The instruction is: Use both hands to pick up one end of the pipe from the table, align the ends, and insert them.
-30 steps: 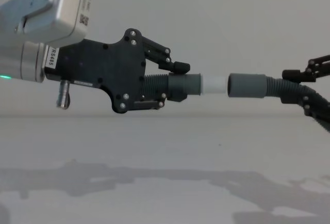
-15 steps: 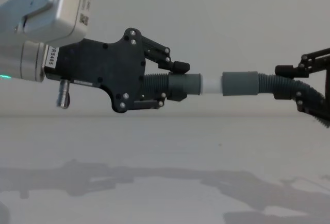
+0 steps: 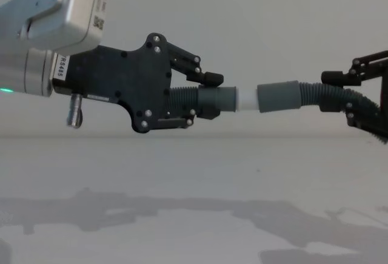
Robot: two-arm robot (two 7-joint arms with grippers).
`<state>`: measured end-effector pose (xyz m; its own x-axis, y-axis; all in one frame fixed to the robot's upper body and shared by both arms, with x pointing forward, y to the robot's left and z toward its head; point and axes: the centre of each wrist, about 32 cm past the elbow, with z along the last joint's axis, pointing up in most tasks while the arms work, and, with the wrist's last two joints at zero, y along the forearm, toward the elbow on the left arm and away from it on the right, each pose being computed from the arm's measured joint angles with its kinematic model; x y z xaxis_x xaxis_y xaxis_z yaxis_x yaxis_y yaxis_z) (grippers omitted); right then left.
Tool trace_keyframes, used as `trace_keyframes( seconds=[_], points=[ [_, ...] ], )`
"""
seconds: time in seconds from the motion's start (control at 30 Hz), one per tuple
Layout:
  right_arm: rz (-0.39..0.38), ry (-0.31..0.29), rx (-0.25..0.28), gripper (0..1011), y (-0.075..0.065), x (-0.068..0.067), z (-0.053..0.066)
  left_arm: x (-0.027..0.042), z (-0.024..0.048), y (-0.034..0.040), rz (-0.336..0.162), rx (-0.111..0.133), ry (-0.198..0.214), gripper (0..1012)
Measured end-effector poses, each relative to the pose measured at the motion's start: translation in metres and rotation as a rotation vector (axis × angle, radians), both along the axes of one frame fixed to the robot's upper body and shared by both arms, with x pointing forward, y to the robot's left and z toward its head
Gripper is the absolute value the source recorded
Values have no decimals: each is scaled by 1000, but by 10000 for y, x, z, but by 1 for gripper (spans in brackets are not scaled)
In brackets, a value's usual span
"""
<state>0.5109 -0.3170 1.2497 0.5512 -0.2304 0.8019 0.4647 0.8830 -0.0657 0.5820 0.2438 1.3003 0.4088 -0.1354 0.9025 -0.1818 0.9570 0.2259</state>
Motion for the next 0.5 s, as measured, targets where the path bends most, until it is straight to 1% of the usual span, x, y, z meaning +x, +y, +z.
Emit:
trace_keyframes(
  seconds=[0.5],
  points=[
    [4, -6, 2, 248, 7, 2, 5, 0, 0, 0, 0, 0, 0, 353]
  ],
)
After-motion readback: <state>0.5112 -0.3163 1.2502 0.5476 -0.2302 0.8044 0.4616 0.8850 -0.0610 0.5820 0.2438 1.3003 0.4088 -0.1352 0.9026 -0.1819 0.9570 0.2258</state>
